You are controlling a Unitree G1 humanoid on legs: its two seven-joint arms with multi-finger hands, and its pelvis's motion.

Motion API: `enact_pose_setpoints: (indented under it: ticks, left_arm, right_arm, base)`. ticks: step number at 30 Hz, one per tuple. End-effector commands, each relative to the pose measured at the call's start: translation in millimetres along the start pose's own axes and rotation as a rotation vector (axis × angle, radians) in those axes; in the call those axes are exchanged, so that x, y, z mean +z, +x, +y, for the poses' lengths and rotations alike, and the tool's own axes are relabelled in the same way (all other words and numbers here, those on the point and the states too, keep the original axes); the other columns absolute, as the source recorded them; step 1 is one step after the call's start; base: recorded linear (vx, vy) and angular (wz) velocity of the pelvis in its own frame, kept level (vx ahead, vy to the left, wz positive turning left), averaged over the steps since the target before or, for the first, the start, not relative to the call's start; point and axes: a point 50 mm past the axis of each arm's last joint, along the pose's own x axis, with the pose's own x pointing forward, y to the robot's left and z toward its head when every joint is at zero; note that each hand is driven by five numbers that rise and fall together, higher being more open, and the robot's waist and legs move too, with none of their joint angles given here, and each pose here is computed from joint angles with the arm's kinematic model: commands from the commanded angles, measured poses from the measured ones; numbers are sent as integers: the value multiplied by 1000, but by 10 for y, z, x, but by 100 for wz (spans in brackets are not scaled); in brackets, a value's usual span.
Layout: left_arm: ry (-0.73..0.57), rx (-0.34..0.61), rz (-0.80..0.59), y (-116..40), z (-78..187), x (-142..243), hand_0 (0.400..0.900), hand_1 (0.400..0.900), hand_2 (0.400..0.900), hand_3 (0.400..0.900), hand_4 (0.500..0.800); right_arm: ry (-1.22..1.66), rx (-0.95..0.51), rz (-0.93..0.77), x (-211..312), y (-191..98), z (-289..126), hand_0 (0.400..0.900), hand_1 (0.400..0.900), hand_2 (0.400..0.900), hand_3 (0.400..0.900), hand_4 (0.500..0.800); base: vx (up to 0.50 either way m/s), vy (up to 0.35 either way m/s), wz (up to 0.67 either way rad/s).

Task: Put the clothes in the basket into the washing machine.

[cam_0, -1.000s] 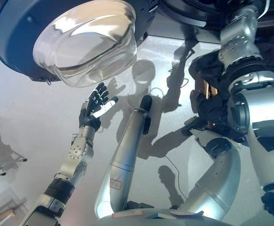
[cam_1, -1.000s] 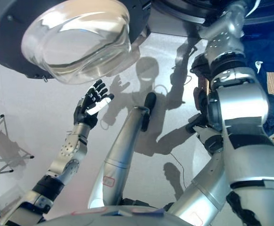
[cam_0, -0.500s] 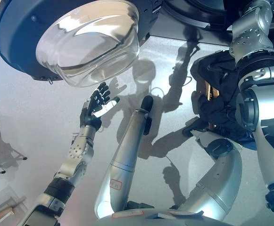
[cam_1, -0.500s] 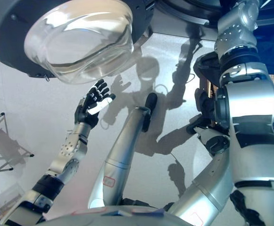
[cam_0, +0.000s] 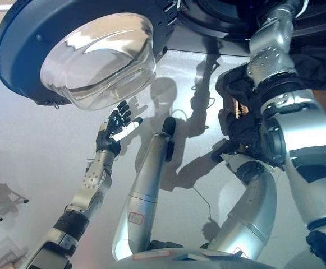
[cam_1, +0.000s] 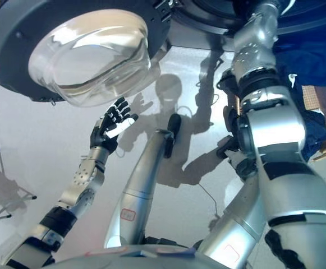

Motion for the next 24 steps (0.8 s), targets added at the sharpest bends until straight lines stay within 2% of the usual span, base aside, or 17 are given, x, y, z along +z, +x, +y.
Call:
enact_pose_setpoints:
  ticks: [1, 6, 13, 18, 21, 24]
  left_arm:
    - [-9, 71, -45, -46, 157, 11, 900, 900, 900, 900, 800]
    - [-11, 135, 19, -75, 233, -155, 900, 900, 900, 900, 800]
    - [-45, 220, 160, -280, 358, -522, 900, 900, 900, 900, 800]
    - [-75, 305, 308, -548, 496, -861, 900, 900, 900, 900, 800]
    - [-62, 343, 411, -742, 578, -1059, 900, 900, 900, 900, 800]
    - [-33, 374, 509, -903, 631, -1220, 900, 900, 900, 900, 800]
  right_arm:
    - [61, 186, -137, 6, -212, 247, 900, 900, 900, 900, 800]
    - [63, 209, -88, -391, -516, -83, 900, 900, 900, 900, 800]
    - [-82, 150, 119, -1085, -1042, -797, 900, 900, 900, 900, 800]
    - [-191, 51, 403, -1646, -1679, -1489, 900, 900, 900, 900, 800]
    - [-308, 5, 569, -1860, -2071, -1885, 900, 900, 900, 900, 800]
    - [-414, -109, 742, -1975, -2514, -2381, 900, 900, 900, 900, 800]
  base:
    - [-32, 60, -23]
    - [-10, 77, -27]
    - [85, 48, -22]
    - [116, 28, -19]
    - [165, 10, -21]
    - [165, -18, -17]
